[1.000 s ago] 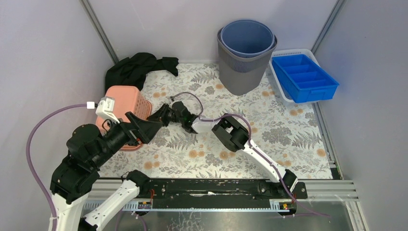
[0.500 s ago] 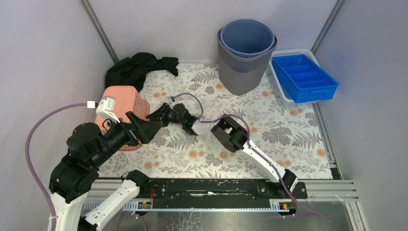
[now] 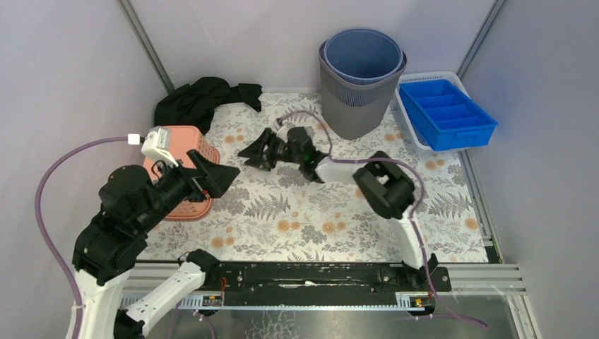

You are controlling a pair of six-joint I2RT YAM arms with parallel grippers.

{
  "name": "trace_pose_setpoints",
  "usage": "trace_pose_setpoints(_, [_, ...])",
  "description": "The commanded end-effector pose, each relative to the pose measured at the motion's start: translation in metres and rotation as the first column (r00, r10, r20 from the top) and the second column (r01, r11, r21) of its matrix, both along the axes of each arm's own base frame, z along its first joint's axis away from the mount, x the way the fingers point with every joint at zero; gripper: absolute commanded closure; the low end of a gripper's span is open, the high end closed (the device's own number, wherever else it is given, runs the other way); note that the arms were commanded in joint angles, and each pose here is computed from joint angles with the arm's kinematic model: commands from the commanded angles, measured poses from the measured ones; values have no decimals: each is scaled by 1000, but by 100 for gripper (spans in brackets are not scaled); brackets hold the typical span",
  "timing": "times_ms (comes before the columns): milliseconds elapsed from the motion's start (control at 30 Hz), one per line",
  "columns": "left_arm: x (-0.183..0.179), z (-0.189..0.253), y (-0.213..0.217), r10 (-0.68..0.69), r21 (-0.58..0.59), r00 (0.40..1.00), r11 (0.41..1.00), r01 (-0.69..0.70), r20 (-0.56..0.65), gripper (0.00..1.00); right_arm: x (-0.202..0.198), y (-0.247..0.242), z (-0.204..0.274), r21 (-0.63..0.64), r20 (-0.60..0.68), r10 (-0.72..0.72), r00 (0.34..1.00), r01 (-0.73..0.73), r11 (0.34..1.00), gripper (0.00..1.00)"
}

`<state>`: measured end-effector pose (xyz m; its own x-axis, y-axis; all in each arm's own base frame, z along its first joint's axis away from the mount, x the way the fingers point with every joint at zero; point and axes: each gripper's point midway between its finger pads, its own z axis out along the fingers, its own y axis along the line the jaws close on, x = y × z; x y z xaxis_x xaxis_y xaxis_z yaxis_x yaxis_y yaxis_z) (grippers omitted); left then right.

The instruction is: Turn the large container upside down

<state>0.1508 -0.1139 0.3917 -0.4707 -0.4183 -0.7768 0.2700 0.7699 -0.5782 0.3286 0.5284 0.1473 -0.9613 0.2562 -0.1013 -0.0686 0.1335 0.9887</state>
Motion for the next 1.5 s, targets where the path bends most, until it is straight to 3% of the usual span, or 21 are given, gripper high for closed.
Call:
trace_pose_setpoints(0, [21,6,-10,-10,24,999,1000,9,36,0,-20,-45,69,-72,208,90,974,-77,994,36])
trace_pose_setpoints(200, [43,-17,-31,-69,60,997,996,70,-25,0,-24,-131,80,-383,320,106,941,26,923,34])
trace_pose_setpoints(333, [55,-38,-44,-103,78,992,991,108,-72,0,-10,-209,100,-523,398,50,916,181,833,33])
trace_pose_setpoints(500, [67,-68,-55,-123,90,984,987,135,-130,0,17,-313,123,-611,470,-61,880,375,697,30])
trace_pose_setpoints(667, [74,-95,-64,-138,78,975,985,154,-175,0,45,-398,131,-642,442,-212,872,472,604,30])
trace_pose_setpoints(833, [76,-118,-78,-192,36,958,978,204,-211,0,73,-480,129,-767,430,-313,847,525,368,33])
trace_pose_setpoints(933, [77,-127,-82,-208,33,951,975,221,-229,0,89,-509,130,-816,428,-341,837,520,253,36])
trace_pose_setpoints(1133, [77,-133,-85,-231,45,942,967,249,-244,0,113,-542,119,-879,424,-317,848,470,82,40])
trace_pose_setpoints(1333, [78,-138,-86,-232,43,939,967,251,-253,0,118,-560,90,-934,349,-274,896,358,-17,45])
trace_pose_setpoints(1467, [77,-141,-88,-237,31,937,967,253,-258,0,117,-569,89,-930,365,-285,886,362,-65,44])
